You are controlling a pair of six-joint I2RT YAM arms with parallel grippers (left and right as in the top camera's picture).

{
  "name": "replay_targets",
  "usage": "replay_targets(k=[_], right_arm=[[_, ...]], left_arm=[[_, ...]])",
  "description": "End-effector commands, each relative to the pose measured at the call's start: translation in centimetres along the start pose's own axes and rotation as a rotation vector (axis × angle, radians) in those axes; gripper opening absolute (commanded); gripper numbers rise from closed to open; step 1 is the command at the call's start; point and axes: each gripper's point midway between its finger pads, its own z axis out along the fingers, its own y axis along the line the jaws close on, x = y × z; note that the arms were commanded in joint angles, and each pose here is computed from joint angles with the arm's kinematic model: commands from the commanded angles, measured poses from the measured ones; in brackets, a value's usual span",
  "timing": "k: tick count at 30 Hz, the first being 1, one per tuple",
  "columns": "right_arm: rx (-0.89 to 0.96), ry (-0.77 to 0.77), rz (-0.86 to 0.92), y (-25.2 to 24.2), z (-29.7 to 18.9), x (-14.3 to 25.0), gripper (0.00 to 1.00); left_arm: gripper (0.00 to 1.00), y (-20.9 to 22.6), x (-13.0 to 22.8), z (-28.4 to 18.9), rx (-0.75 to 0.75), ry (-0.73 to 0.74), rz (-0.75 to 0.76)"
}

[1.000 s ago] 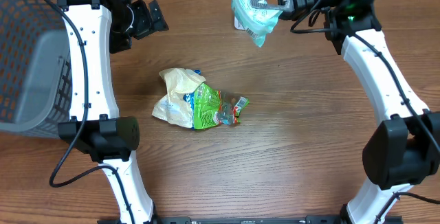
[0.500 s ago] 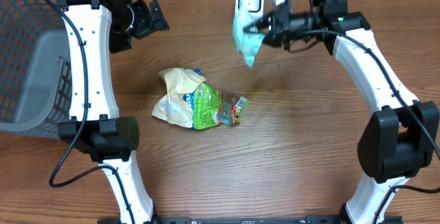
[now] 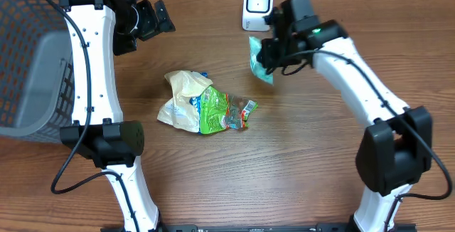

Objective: Scan the item barcode
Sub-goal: 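Hold the wipes pack barcode in front of the white scanner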

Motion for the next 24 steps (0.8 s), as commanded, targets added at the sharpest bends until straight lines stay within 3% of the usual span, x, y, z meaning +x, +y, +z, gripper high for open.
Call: replay_targets(k=[1, 4, 13, 17, 24], right_arm=[[0.354, -0.204, -0.095, -2.2, -2.8, -3.8, 0.04], [0.429, -0.32, -0.132, -1.4, -3.6, -6.0, 0.04], [0.358, -0.596, -0.094, -1.3, -4.7, -12.6, 0.04], [0.249, -0.677, -0.098, -1.3, -3.2, -15.0, 0.04], [0.231, -0.777, -0.09, -3.3, 1.5, -17.0, 0.04]], left_arm=[[1.0, -0.4, 0.2, 0.3, 0.01, 0.011, 0.022], [1.0, -0.4, 0.2, 0.3, 0.01, 0.011, 0.022], [1.0, -0.4, 0.2, 0.3, 0.01, 0.011, 0.022], [1.0, -0.4, 0.2, 0.3, 0.01, 0.011, 0.022], [1.0, -0.4, 0.2, 0.3, 0.01, 0.011, 0.022]])
